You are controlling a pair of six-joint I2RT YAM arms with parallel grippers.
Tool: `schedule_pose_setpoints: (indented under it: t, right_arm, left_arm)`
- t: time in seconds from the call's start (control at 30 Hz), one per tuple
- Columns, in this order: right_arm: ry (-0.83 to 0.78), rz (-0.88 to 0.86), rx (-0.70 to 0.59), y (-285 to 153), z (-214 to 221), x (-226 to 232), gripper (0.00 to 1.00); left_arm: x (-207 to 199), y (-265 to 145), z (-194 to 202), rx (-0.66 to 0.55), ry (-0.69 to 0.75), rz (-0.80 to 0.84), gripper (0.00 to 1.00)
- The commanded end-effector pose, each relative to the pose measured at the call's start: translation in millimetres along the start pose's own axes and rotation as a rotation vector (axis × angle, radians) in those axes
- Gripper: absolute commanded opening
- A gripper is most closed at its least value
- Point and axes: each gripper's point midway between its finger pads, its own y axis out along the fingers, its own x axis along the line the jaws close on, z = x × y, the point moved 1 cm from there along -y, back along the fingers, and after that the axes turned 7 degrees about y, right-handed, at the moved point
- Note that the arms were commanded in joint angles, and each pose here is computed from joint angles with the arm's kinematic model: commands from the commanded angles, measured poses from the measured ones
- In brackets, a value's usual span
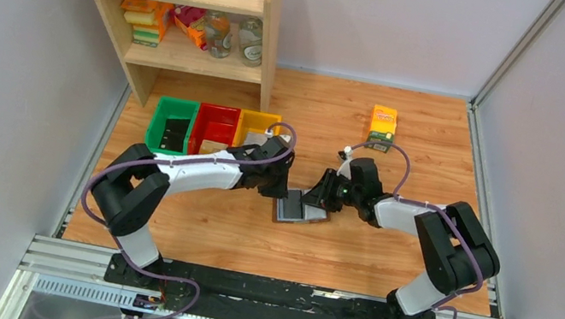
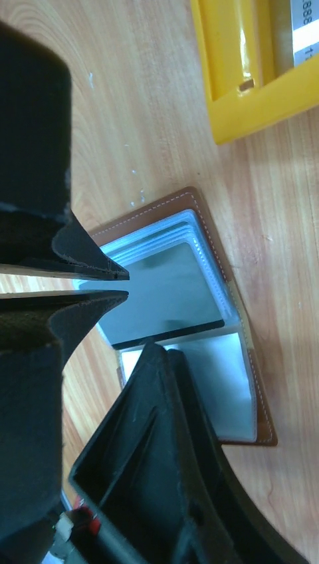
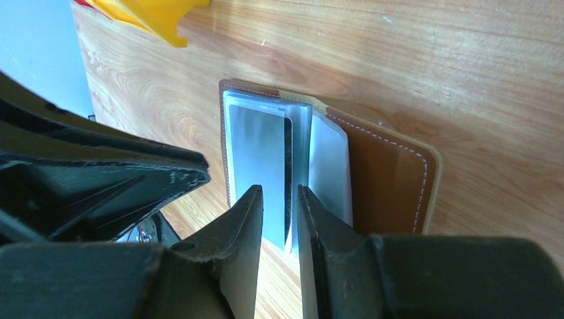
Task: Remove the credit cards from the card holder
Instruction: Remove the credit card from the card holder.
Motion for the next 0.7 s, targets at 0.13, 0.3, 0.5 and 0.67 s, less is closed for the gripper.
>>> schedule_pose_setpoints:
  t: [0.13, 0.3, 0.5, 0.67]
  right_arm:
    - [-0.027, -0.020, 0.003, 2.2, 0.9, 2.7, 0.28]
    - [-0.023, -0.020, 0.010, 4.7, 2.2, 2.3, 0.28]
    - [-0.028, -0.044, 0.024, 6.2, 4.1, 7.7, 0.28]
    - [-0.041, -0.006, -0.004, 2.2, 0.0, 4.7, 0.27]
  left_arm:
    - [1.2, 22.5, 7.9, 0.069, 0.028, -0.010, 0.17]
    - [4.3, 29.3, 20.1, 0.115, 0.017, -0.010, 0.17]
    - [3.4, 29.6, 20.0, 0.109, 0.015, -0.003, 0.17]
    - [3.7, 29.3, 20.2, 0.109, 0.017, -0.002, 0.17]
